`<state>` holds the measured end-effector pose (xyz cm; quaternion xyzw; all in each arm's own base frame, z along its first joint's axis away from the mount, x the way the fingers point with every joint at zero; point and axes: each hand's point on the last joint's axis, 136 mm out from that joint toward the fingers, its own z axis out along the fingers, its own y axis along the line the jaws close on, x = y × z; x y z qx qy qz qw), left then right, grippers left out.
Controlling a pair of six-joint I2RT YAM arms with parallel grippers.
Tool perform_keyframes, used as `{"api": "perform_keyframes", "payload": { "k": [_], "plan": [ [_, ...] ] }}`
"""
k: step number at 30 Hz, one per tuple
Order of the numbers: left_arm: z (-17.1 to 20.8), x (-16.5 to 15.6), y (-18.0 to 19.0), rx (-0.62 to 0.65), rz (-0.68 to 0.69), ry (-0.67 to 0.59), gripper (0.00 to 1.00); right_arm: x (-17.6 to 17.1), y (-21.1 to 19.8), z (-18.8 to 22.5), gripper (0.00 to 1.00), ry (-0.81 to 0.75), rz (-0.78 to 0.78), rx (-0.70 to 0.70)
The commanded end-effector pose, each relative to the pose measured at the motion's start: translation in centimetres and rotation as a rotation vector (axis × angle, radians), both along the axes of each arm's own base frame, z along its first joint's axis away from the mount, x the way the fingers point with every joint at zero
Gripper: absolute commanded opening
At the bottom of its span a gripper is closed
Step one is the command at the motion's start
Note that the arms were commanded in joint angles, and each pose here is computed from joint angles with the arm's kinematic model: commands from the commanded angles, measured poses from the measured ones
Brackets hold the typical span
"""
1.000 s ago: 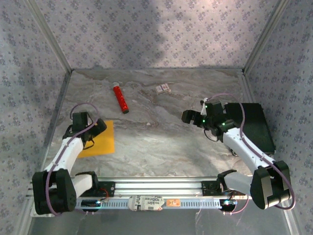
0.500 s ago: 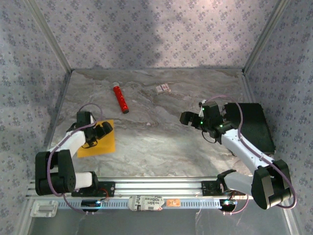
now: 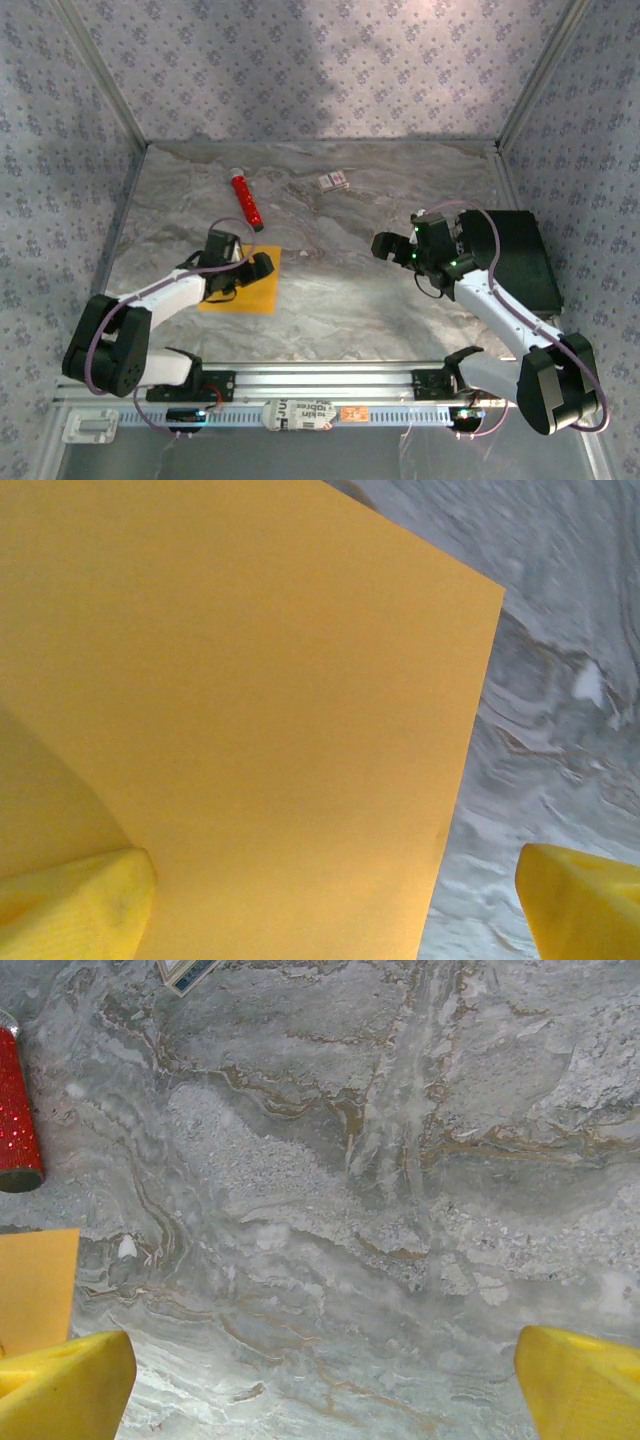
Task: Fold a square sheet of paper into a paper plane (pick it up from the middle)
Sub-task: Move the square sheet of paper to the center of the table.
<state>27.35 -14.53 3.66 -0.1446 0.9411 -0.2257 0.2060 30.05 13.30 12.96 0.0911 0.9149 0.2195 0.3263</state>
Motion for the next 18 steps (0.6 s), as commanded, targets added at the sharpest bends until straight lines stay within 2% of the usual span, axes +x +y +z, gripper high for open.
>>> {"api": "perform_keyframes", "payload": {
  "k": [1, 7, 11, 13, 18],
  "plan": [
    [-3.1, -3.4, -0.9, 0.017, 0.101, 0.140, 0.94, -0.3, -0.6, -0.3, 0.99, 0.010, -0.052, -0.004],
    [-1.8, -2.9, -4.5, -0.026, 0.150, 0.083, 0.94, -0.4, -1.2, -0.6, 0.99, 0.020, -0.081, -0.018],
    [-0.2, -2.2, -6.2, -0.029, 0.131, 0.042, 0.94, -0.6, -1.4, -0.6, 0.99, 0.020, -0.087, -0.024],
    [0.5, -1.9, -6.1, -0.003, 0.113, 0.022, 1.00, -0.6, -1.4, -0.3, 0.99, 0.010, -0.086, -0.022],
    [3.1, -1.6, -3.6, 0.151, 0.044, -0.065, 1.00, -0.4, -1.0, 0.7, 0.99, -0.022, -0.059, -0.023]
  ]
}}
